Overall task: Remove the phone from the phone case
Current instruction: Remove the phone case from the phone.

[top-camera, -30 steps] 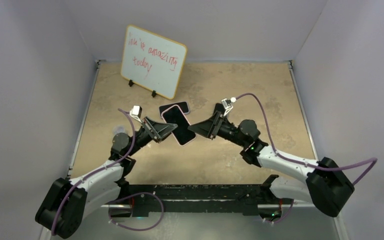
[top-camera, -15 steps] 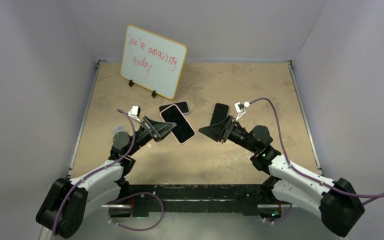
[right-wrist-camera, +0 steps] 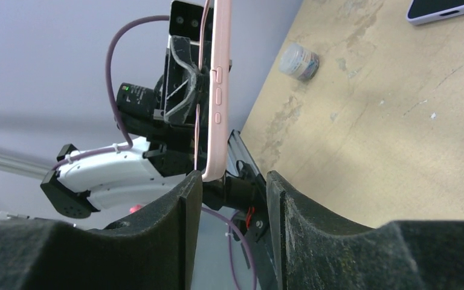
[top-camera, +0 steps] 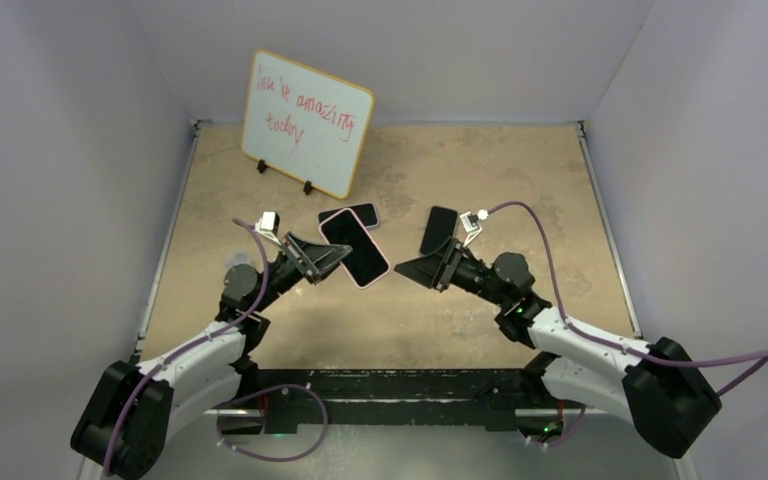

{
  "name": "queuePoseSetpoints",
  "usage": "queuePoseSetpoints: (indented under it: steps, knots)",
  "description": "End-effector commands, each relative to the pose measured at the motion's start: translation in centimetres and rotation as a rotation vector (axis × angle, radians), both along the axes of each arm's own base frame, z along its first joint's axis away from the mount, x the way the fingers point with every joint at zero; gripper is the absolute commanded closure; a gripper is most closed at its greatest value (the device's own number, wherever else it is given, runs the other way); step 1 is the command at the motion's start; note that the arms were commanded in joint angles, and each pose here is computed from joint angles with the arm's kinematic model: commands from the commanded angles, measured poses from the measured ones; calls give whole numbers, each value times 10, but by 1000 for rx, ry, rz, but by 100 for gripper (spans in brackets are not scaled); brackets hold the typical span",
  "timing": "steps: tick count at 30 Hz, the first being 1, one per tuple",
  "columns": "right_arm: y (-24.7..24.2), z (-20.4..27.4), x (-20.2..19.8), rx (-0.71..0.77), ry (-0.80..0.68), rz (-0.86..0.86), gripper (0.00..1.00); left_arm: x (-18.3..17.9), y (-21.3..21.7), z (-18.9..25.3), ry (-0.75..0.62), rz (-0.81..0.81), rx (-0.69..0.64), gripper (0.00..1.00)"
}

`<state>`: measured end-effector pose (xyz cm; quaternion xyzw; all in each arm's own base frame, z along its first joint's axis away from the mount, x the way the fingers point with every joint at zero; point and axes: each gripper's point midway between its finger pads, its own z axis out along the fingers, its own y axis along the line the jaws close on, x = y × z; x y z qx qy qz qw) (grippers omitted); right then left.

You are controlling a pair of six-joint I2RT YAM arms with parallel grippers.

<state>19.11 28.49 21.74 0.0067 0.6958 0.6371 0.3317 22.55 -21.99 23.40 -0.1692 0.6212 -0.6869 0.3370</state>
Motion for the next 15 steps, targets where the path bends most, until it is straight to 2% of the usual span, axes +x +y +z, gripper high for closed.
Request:
queuePoseSetpoints:
  steps: [1,15]
  knots:
    - [6,29,-5,66,-103,58,54,-5,2,43,-121,-11,-70,100]
    - [14,39,-8,120,-123,118,63,-5,2,47,-128,-15,-77,100]
